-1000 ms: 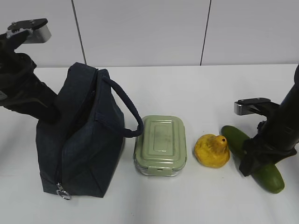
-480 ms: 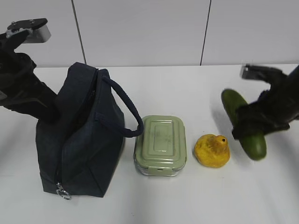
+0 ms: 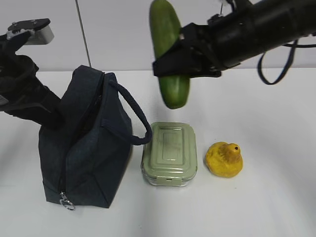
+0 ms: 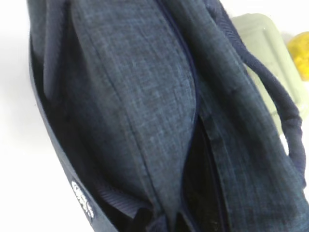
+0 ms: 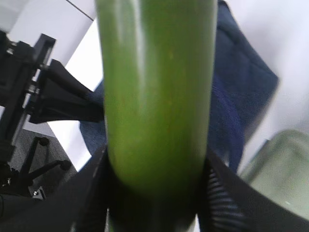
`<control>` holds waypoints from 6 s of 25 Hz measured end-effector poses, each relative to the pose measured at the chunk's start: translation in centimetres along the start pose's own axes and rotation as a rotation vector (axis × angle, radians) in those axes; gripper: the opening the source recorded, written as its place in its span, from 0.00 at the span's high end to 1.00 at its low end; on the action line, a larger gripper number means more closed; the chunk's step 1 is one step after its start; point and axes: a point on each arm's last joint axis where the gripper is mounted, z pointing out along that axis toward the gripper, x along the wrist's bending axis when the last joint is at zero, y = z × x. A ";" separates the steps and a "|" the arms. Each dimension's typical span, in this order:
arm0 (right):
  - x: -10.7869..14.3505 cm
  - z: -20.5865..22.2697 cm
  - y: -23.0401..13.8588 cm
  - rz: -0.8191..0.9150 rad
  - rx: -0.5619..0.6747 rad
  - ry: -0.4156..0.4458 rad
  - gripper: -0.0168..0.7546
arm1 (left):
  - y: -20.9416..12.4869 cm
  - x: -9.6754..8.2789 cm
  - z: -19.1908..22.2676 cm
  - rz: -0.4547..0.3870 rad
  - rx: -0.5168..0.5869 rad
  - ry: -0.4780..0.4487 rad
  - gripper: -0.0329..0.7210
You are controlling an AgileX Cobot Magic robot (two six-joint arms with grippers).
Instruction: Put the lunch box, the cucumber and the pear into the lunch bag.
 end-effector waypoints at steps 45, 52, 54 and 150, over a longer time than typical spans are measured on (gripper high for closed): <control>0.2 16.1 -4.5 0.063 0.350 -0.152 0.49 | 0.0 -0.3 -1.0 0.002 -0.046 0.000 0.92; 1.3 15.6 -2.9 0.009 0.350 -0.110 0.18 | 0.0 -0.3 -1.0 0.002 -0.046 0.000 0.92; 1.8 15.4 -2.3 -0.007 0.352 -0.097 0.18 | 0.0 -0.3 -1.0 0.003 -0.046 0.001 0.92; 2.9 12.6 -1.5 -0.356 0.376 -0.167 0.46 | -0.1 -0.3 -1.0 0.008 -0.037 0.007 0.93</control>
